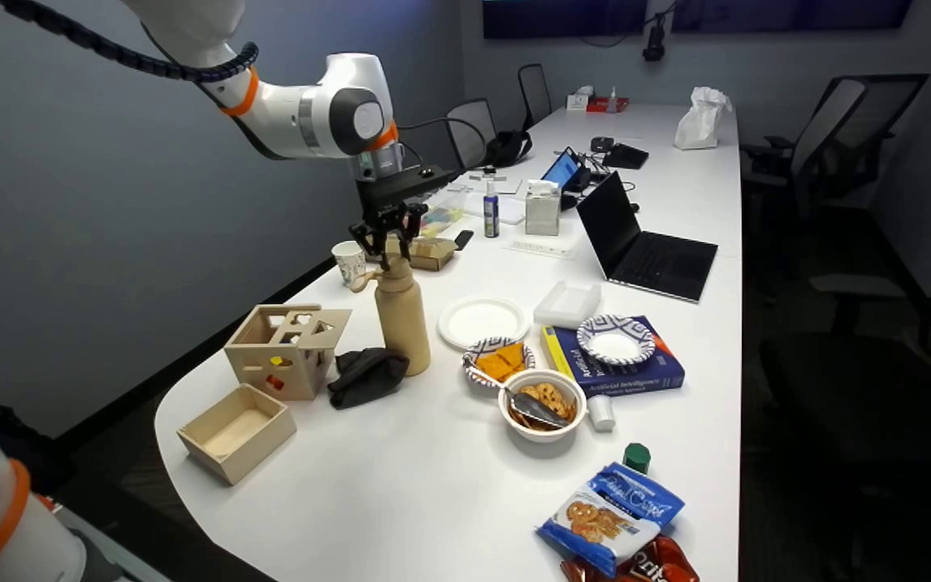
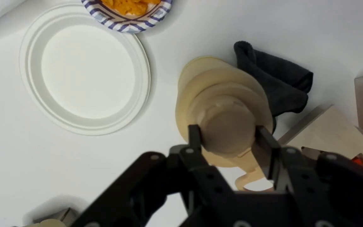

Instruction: Twist the lid on the bottle

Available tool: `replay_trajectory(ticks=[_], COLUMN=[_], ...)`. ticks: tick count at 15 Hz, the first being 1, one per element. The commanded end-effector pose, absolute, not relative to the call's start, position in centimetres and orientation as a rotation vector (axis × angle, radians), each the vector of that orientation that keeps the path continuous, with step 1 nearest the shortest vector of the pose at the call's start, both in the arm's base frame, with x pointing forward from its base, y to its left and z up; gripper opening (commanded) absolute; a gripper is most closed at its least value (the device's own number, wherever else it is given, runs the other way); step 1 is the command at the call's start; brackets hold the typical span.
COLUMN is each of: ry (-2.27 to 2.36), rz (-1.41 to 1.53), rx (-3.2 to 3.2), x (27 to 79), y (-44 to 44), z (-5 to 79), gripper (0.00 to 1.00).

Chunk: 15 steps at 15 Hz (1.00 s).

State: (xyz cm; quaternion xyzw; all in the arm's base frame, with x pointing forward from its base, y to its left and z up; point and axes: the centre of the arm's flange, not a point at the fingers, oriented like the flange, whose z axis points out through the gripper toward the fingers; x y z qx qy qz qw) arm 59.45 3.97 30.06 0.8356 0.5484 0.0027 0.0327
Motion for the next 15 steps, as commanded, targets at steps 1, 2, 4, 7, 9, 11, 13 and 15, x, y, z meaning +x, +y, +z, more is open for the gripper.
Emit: replay_trajectory(ticks=[1, 2, 4, 7, 9, 11, 13, 15], ry=[1.832, 1.862, 1.918, 1.991, 2.040, 2.089, 2.136, 2.177], rz=[-0.048, -0.053, -0.065, -0.086, -0.098, -0.103, -0.109, -0.112], rx=[2.472, 2.444, 2.387, 2.306, 2.256, 2.209, 2.161, 2.120], x=[58.9, 58.9, 58.8, 58.6, 58.5, 58.3, 58.2, 58.1], y=[3.7, 3.7, 3.8, 3.8, 4.0, 4.2, 4.6, 4.8], z=[28.9, 28.9, 28.8, 28.8, 28.8, 29.0, 29.0, 29.1], gripper=[0.20, 0.20, 0.20, 0.20, 0.20, 0.20, 0.20, 0.20])
